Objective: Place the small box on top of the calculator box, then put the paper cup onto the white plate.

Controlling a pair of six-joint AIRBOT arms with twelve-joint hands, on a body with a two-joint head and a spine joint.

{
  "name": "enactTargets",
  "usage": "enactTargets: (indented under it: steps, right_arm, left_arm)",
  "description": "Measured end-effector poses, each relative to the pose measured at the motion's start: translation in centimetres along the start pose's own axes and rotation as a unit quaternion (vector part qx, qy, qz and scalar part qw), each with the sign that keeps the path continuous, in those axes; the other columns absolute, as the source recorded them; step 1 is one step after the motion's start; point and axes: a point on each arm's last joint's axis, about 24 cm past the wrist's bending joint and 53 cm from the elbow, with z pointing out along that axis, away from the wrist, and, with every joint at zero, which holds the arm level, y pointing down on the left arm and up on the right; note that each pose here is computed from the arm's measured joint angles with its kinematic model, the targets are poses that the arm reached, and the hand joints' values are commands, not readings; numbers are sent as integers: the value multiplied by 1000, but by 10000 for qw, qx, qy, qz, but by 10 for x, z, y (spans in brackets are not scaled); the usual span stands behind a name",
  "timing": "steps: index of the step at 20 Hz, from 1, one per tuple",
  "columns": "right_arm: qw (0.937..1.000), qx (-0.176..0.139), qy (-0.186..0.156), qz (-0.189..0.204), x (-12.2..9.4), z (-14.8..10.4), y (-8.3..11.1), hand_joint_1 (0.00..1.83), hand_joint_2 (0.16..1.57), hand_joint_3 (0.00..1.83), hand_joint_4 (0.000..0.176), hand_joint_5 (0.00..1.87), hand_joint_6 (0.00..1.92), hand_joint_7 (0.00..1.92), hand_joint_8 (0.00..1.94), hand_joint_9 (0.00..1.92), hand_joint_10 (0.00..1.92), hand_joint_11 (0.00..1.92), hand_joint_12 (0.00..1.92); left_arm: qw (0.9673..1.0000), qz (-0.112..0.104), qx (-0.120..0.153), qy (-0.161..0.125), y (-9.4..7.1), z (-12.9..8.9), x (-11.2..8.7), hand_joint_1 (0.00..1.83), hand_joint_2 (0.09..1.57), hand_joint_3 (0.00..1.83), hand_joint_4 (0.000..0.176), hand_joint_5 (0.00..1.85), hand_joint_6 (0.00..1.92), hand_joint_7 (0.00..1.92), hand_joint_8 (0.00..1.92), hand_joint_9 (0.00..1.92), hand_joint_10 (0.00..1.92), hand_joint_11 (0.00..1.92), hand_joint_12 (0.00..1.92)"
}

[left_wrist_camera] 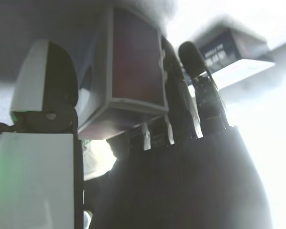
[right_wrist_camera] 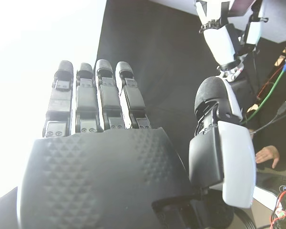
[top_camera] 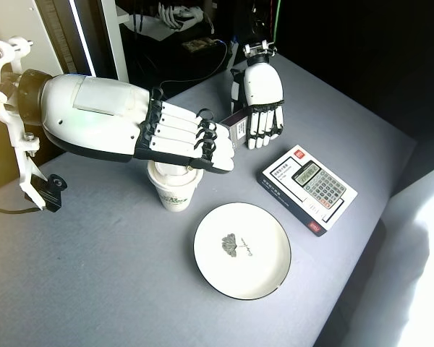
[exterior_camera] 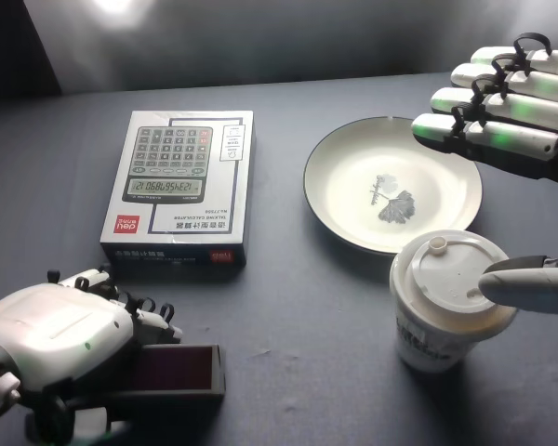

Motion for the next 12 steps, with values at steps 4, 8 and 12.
enactTargets:
  steps: [4, 8, 12]
  right_arm:
    - [10000, -7, -18, 5, -1, 0, 0, 123, 1159, 1, 0, 142, 0, 85, 0, 35, 0, 0, 131]
    - [10000, -20, -35, 8, -2, 1, 1, 87, 1162, 1, 0, 143, 2, 90, 0, 49, 4, 0, 181]
    - [10000, -27, -33, 2, -2, 1, 2, 113, 1156, 0, 0, 160, 4, 111, 3, 70, 6, 0, 244]
  left_arm:
    - [10000, -23, -20, -92, 3, 2, -7, 1315, 1202, 0, 0, 804, 1072, 843, 1306, 693, 1283, 335, 1418]
    - [9999, -89, -46, -76, 3, 2, -6, 1194, 1191, 0, 0, 885, 1011, 811, 1399, 646, 1134, 342, 1480]
    - [9999, -83, -52, -82, 4, 2, -7, 1194, 1185, 0, 0, 906, 998, 809, 1384, 644, 1102, 340, 1467]
